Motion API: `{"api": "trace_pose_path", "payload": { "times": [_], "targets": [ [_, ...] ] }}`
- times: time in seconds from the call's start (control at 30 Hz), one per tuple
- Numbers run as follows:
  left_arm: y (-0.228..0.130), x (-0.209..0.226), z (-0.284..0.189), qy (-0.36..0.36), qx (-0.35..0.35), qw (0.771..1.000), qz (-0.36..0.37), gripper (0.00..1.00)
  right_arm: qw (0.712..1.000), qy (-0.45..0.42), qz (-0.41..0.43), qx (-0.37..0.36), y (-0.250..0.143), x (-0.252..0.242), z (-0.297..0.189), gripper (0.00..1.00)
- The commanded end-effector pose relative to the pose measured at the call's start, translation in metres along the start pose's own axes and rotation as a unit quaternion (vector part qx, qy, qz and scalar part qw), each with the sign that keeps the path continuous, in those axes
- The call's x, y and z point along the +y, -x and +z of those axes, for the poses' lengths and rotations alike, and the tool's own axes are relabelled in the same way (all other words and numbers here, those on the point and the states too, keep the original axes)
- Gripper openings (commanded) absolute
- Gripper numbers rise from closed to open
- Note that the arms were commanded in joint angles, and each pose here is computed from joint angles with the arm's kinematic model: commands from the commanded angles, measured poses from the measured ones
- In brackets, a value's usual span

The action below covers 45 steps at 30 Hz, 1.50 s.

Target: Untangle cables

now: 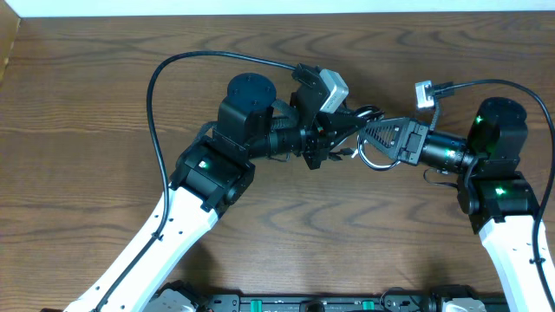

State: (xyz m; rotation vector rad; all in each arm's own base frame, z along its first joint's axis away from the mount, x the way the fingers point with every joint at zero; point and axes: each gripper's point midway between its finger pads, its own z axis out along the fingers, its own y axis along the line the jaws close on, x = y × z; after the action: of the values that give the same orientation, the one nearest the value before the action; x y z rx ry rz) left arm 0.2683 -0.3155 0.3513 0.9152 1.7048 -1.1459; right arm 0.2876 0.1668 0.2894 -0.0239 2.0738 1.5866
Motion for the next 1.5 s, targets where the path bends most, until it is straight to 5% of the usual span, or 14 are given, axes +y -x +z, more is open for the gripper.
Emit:
{"api": "trace_pose_path", "payload": {
  "times": [0.0, 0.4, 1.17, 1.3, 1.47],
  "targets": [
    [0.009, -0.003, -0.001, 0.0, -0.009, 1.0, 0.003, 0.07, 1.0, 0.003, 0.021, -0.007, 0.003, 0.002, 0.001, 0.72],
    [0.005, -0.02, -0.002, -0.049, 0.002, 0.999, -0.023, 0.07, 0.996, -0.034, 0.056, -0.054, 0.019, -0.011, 0.0, 0.7],
    [-0.003, -0.056, 0.009, -0.105, 0.014, 0.994, 0.022, 0.07, 0.998, -0.028, 0.055, -0.029, 0.005, -0.004, 0.013, 0.55],
    [-0.004, -0.057, 0.009, -0.107, 0.015, 0.994, 0.021, 0.08, 0.998, -0.028, 0.055, -0.029, 0.005, -0.004, 0.013, 0.45],
    [-0.004, -0.057, 0.009, -0.107, 0.015, 0.994, 0.021, 0.08, 0.998, -0.028, 0.055, -0.029, 0.005, -0.004, 0.013, 0.04]
  ]
}}
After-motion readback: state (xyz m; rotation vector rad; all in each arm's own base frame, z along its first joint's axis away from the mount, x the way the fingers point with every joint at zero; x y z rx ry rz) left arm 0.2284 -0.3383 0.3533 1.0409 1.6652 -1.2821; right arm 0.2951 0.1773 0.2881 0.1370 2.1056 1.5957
